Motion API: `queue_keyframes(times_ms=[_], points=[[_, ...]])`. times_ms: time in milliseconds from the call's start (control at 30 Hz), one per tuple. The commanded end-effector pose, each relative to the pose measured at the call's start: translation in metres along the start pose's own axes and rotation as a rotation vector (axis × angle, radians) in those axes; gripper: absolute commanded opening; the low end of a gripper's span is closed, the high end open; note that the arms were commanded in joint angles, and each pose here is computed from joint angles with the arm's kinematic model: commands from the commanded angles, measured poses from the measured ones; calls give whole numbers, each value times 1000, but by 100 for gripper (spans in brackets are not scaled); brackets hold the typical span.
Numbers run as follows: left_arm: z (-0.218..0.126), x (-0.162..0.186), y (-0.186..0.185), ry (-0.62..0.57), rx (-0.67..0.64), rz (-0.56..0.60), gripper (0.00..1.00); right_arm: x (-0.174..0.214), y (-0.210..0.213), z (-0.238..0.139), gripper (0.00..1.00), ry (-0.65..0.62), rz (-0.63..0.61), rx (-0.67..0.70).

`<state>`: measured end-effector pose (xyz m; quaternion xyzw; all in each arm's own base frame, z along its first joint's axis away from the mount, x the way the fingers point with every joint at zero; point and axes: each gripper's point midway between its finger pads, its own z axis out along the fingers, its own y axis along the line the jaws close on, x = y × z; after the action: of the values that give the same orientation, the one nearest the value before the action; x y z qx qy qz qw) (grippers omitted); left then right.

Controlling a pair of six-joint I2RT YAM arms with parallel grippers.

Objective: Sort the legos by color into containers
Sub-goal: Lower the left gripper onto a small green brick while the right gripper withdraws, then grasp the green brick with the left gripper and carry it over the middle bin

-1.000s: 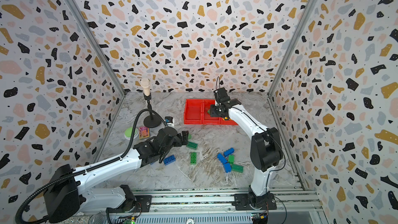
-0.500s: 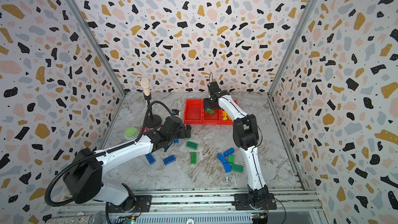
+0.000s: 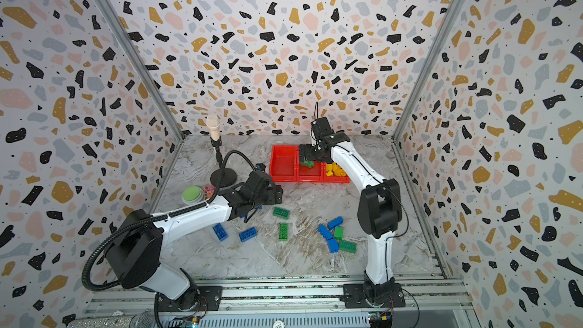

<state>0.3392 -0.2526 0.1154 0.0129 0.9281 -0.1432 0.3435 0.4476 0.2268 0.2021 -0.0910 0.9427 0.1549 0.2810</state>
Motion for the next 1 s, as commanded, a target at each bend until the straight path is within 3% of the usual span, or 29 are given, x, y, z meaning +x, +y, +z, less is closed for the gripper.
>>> queue_keyframes(times_ms=[0,233,533,733,967], points=[[10,11,10,36,-49,-88,93,19,15,-36,99,-24,-11,-25],[35,22,6,93,-78,-160,84,69,20,-79,99,-45,29,-66],[62,24,11,146,-191,-113,76,117,4,-110,99,-69,106,-67],[72,32,25,198,-301,-53,74,131,-7,-128,99,-89,130,-31],[76,41,32,220,-330,-47,73,145,-17,-134,99,-86,149,-2]])
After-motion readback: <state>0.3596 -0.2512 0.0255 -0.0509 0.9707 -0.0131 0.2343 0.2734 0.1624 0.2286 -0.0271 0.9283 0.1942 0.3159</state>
